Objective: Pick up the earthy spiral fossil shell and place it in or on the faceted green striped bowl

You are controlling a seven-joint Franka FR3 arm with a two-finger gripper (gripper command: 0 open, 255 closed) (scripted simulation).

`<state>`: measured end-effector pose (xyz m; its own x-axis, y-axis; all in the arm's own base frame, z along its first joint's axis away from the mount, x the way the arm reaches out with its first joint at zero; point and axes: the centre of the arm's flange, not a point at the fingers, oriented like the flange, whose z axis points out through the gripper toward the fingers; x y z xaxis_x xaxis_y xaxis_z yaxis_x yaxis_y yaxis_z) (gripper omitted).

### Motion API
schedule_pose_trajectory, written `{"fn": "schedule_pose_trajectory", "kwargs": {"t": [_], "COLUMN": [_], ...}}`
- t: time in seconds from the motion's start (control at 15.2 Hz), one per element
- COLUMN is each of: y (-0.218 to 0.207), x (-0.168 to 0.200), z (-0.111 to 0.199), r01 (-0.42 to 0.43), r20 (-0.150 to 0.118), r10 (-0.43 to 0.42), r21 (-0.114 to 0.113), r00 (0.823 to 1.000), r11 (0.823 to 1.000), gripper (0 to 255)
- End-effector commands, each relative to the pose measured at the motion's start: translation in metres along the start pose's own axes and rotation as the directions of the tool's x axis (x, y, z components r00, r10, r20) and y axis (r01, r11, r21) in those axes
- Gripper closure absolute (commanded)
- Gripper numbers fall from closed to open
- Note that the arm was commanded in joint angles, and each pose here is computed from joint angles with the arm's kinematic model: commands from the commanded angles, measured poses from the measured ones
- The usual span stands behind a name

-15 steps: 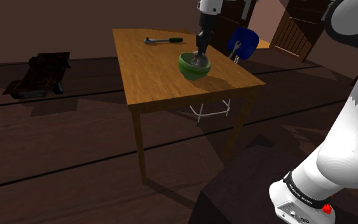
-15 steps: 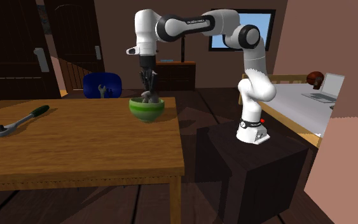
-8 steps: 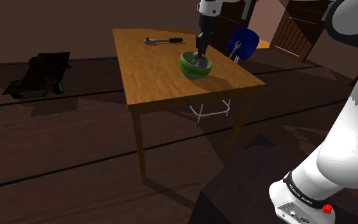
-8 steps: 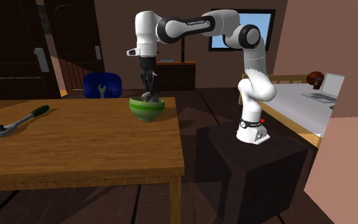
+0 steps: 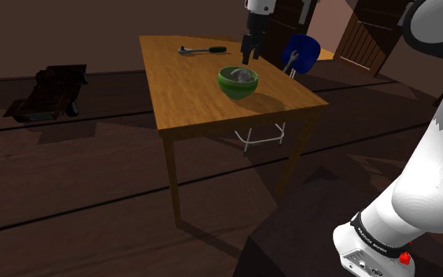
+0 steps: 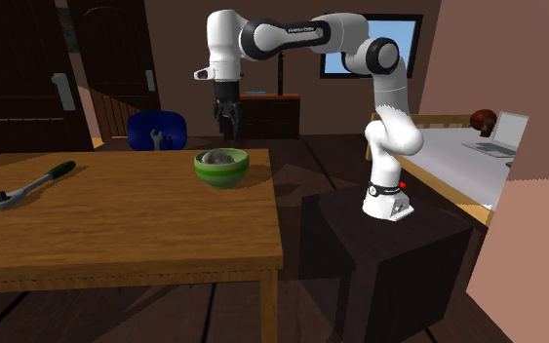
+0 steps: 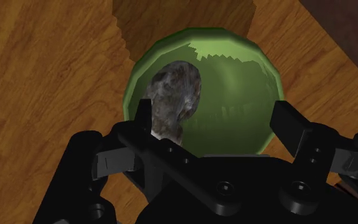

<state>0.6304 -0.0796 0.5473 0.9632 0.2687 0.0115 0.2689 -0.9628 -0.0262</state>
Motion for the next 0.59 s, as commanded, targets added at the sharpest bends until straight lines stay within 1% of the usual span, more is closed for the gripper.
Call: {"fn": "schedule_pose_trajectory", "kwargs": {"t": [0.0,0.07,0.53], "y": [0.001,0.001,0.001], "x": [0.0,0.0,0.0], "z": [-0.023,-0.034,-0.034], "r01": [0.0,0.0,0.0], "r20": [0.001,0.001,0.001], "r10": [0.0,0.0,0.0], "r21": [0.0,0.0,0.0], "r00": [1.0,1.0,1.0], "r11": [1.0,1.0,1.0], "gripper": [0,0,0]}}
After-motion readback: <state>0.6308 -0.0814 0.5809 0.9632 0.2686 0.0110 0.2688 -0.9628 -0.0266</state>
